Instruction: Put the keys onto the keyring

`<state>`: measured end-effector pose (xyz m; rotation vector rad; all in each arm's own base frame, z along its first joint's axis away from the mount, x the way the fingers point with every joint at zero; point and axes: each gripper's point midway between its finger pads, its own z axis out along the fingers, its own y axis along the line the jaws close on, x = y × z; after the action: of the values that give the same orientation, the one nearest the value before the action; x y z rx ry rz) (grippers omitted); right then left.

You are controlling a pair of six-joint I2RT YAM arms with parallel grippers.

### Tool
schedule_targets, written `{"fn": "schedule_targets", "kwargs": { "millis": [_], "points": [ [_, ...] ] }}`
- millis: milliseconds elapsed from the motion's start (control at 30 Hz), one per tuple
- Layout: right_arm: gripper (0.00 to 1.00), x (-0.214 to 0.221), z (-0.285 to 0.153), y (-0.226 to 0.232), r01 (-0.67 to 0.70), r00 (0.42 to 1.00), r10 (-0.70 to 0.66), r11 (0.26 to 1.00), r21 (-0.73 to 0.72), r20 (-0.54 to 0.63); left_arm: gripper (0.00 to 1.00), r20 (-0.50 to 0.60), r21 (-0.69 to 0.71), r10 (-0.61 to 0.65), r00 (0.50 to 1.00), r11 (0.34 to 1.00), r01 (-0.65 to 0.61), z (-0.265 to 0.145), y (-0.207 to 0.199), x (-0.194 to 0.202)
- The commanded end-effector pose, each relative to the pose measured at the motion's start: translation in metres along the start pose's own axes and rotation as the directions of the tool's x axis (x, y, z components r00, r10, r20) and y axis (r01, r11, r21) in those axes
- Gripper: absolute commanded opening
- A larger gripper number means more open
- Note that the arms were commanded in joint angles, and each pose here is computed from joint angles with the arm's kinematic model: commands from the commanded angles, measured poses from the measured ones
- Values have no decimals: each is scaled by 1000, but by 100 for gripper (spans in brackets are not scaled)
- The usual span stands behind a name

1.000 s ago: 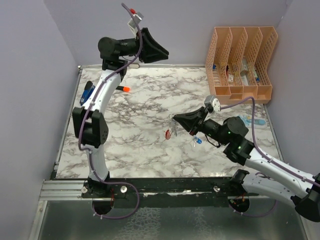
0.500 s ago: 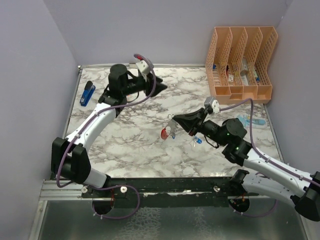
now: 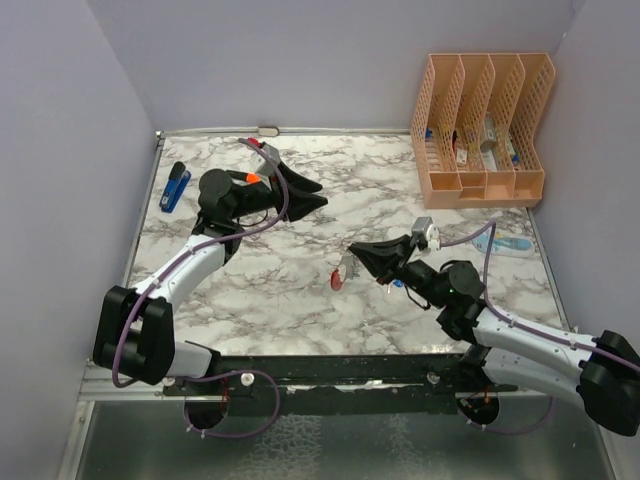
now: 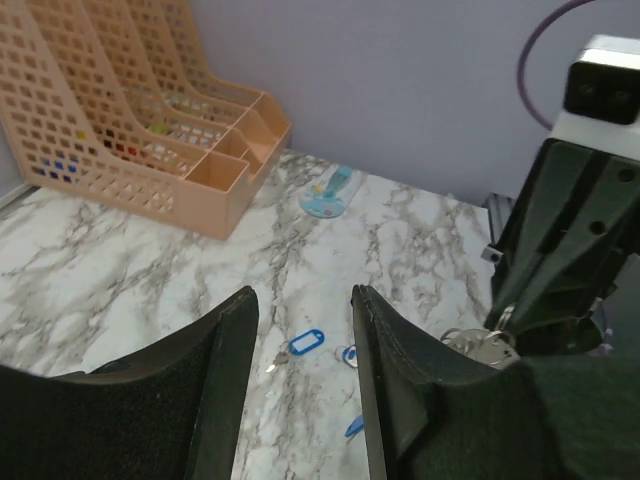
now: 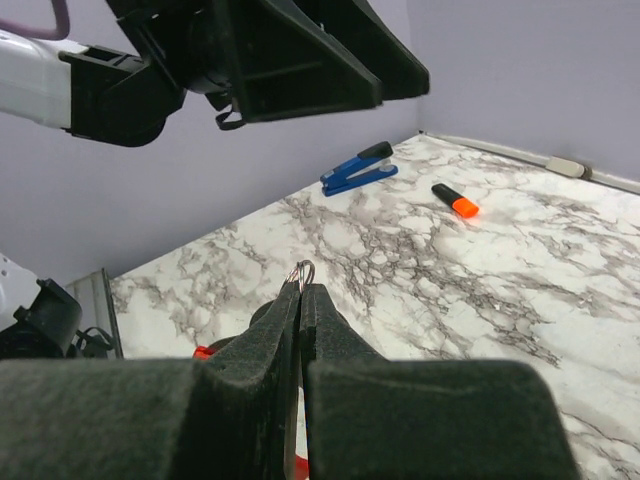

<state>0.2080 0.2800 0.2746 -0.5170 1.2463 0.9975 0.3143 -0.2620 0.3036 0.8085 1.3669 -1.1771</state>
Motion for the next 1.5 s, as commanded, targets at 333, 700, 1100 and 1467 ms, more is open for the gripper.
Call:
{"fn": "schedule_targets", "kwargs": {
  "millis": [333,700,1100,1467],
  "points": [
    [1,-31,2,3,5,977,-1,1000,-20,215,48,87,258,-14,996,966,-9,-11,-60,-10],
    [1,-30,7,23,-4,989,21,993,-115,150,52,21,386,63,998,920,-66,-15,-85,15],
    [1,-29,12,36,-11,996,25,986,-164,83,60,-34,472,30,999,882,-11,-15,-111,23],
    [1,-30,20,35,7,999,-1,990,-138,44,67,-41,507,2,999,862,19,-20,-126,10]
  ]
}}
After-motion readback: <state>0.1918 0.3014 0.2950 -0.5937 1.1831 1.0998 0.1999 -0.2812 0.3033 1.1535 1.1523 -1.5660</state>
